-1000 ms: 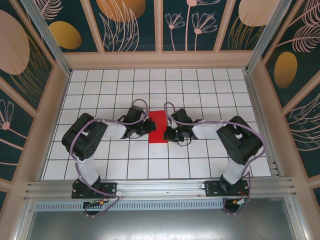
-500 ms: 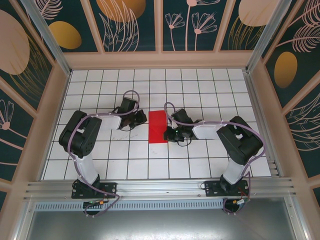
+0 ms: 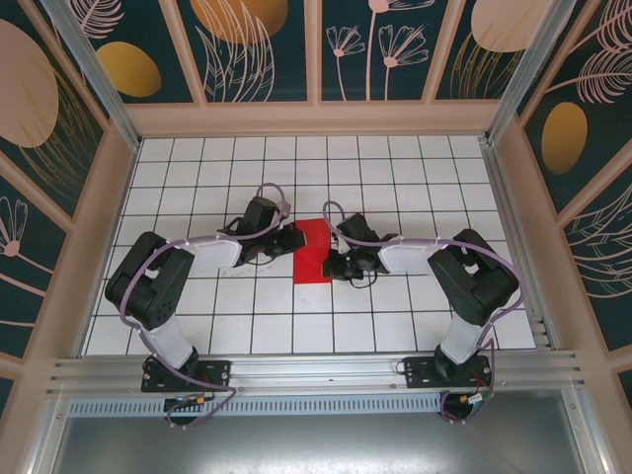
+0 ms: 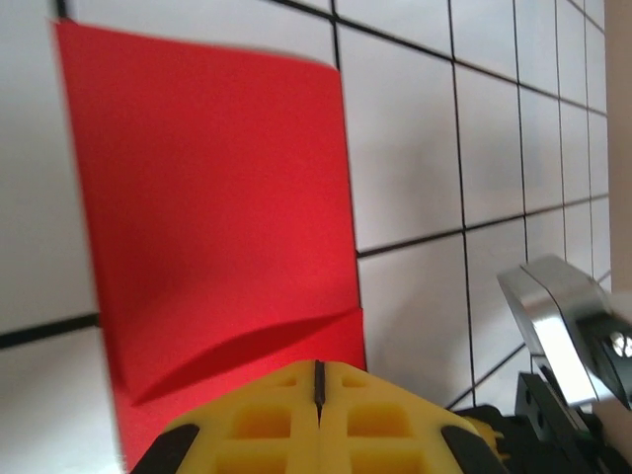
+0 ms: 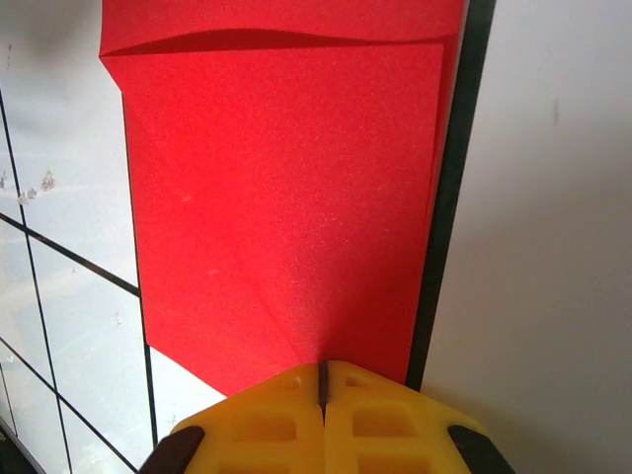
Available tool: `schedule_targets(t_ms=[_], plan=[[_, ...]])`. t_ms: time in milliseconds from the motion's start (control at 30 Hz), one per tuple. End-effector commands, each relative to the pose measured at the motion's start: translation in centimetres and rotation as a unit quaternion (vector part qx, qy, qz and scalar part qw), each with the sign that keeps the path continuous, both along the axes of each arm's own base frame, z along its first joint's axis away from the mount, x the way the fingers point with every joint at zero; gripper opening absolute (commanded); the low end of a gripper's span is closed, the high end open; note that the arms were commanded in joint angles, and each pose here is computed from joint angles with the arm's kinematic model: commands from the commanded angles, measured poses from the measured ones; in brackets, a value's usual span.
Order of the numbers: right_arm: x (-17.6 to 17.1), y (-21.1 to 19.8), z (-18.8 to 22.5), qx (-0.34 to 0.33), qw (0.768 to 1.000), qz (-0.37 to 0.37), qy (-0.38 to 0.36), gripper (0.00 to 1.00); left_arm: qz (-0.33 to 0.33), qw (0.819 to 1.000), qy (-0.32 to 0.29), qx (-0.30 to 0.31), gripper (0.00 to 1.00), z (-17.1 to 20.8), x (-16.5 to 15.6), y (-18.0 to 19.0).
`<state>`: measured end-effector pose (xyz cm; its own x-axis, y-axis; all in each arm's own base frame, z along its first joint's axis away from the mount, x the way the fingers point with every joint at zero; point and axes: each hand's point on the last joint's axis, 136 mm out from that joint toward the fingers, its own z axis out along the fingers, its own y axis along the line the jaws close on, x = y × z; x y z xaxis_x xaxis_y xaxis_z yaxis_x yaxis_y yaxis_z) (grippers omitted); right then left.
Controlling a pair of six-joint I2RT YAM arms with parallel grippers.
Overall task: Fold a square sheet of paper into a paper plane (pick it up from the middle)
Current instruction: Fold the triangle a second time at the center of the table.
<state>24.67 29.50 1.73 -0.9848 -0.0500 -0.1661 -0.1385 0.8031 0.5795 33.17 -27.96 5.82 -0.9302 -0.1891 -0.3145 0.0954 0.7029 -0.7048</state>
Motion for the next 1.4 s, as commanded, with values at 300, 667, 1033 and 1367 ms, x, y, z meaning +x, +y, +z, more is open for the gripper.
schedule_targets(t_ms=[300, 667, 1033, 1367], plan=[[0.7, 2.5, 4.0, 0.043, 0.999, 0.029, -0.017, 0.00, -0.002, 0.999, 0.046, 0.026, 0.00, -4.1, -1.3, 0.4], [3.0, 3.4, 2.5, 0.016, 0.999, 0.020, -0.026, 0.00, 0.004, 0.998, 0.053, 0.042, 0.00, -5.3, -1.6, 0.9], [2.5, 2.6, -0.4, -0.022, 0.999, 0.026, 0.001, 0.00, 0.016, 0.995, 0.071, 0.070, 0.00, -6.7, -1.8, 1.8], [-1.4, 0.1, -0.9, -0.038, 0.997, 0.059, 0.027, 0.00, 0.056, 0.983, 0.111, 0.136, 0.00, -9.5, -3.1, 4.6]])
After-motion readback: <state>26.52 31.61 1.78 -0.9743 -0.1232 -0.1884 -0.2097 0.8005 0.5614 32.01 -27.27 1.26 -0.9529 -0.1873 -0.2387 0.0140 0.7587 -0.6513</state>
